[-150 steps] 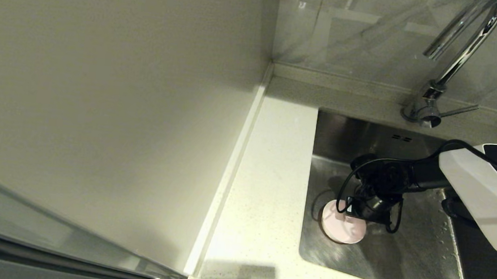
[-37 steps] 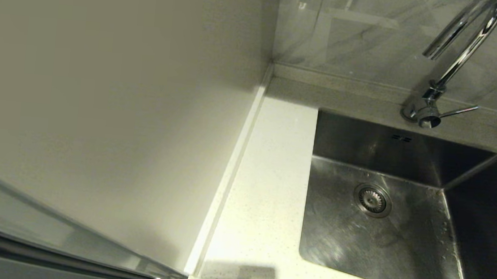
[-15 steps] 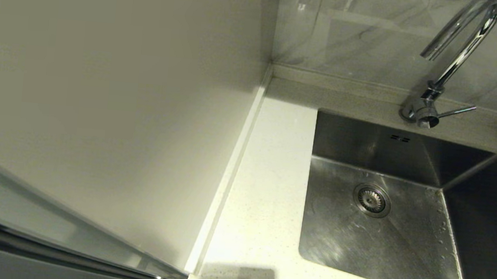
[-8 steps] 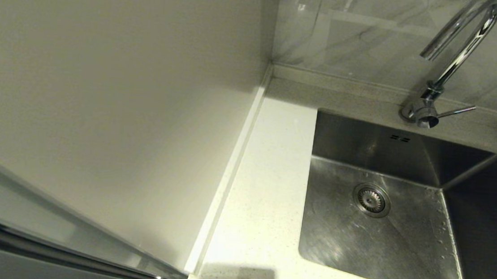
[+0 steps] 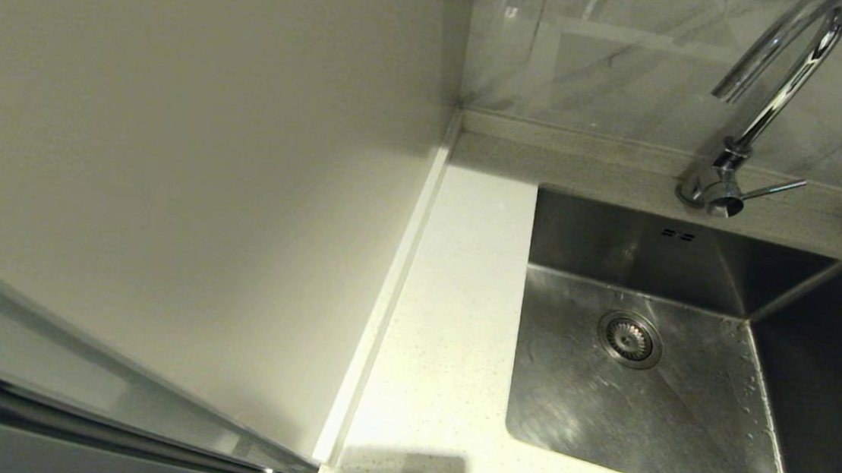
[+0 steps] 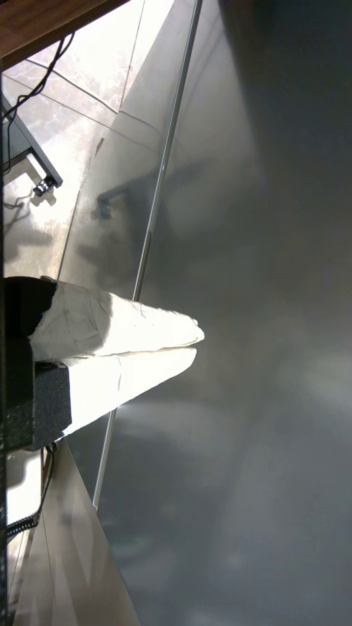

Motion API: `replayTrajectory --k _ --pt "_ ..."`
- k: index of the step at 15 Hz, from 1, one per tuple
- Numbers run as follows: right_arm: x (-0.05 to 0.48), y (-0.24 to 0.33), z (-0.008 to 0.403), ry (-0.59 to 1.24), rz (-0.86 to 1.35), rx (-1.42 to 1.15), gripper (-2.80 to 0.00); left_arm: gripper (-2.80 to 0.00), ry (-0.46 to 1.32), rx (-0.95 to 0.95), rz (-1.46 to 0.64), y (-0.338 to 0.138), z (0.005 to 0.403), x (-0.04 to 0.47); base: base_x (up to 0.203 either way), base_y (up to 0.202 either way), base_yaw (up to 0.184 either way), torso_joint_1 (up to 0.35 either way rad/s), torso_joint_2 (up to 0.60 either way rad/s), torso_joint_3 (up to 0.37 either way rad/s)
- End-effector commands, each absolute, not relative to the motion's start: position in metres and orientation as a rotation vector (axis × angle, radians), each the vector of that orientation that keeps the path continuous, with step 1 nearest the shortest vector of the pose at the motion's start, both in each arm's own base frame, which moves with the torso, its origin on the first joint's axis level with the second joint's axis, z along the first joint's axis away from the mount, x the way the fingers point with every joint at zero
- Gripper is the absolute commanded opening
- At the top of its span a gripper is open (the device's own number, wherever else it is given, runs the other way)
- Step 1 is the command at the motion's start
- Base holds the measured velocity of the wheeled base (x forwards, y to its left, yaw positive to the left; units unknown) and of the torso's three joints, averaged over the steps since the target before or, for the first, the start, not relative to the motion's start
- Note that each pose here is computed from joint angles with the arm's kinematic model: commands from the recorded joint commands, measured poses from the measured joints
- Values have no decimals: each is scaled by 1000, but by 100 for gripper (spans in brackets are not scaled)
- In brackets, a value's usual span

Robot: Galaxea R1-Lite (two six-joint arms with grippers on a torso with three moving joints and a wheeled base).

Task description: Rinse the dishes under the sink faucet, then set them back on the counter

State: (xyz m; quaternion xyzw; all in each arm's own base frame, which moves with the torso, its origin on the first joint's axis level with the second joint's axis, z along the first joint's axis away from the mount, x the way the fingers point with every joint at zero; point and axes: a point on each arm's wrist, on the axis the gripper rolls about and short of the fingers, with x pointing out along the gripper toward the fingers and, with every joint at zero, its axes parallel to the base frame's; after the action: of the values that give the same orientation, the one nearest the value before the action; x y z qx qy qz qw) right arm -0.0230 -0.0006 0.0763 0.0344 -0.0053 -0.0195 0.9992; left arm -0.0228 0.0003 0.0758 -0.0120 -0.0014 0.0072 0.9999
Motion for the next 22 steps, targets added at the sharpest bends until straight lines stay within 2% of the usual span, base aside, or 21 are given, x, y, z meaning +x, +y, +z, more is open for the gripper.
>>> replayTrajectory --k 1,22 --pt "-23 -1 76 -8 -39 69 -280 -280 -6 -24 15 0 76 -23 0 0 0 0 0 0" --pt "-23 -1 76 -7 -38 69 -280 -280 -6 -25 15 0 76 -23 0 0 0 0 0 0"
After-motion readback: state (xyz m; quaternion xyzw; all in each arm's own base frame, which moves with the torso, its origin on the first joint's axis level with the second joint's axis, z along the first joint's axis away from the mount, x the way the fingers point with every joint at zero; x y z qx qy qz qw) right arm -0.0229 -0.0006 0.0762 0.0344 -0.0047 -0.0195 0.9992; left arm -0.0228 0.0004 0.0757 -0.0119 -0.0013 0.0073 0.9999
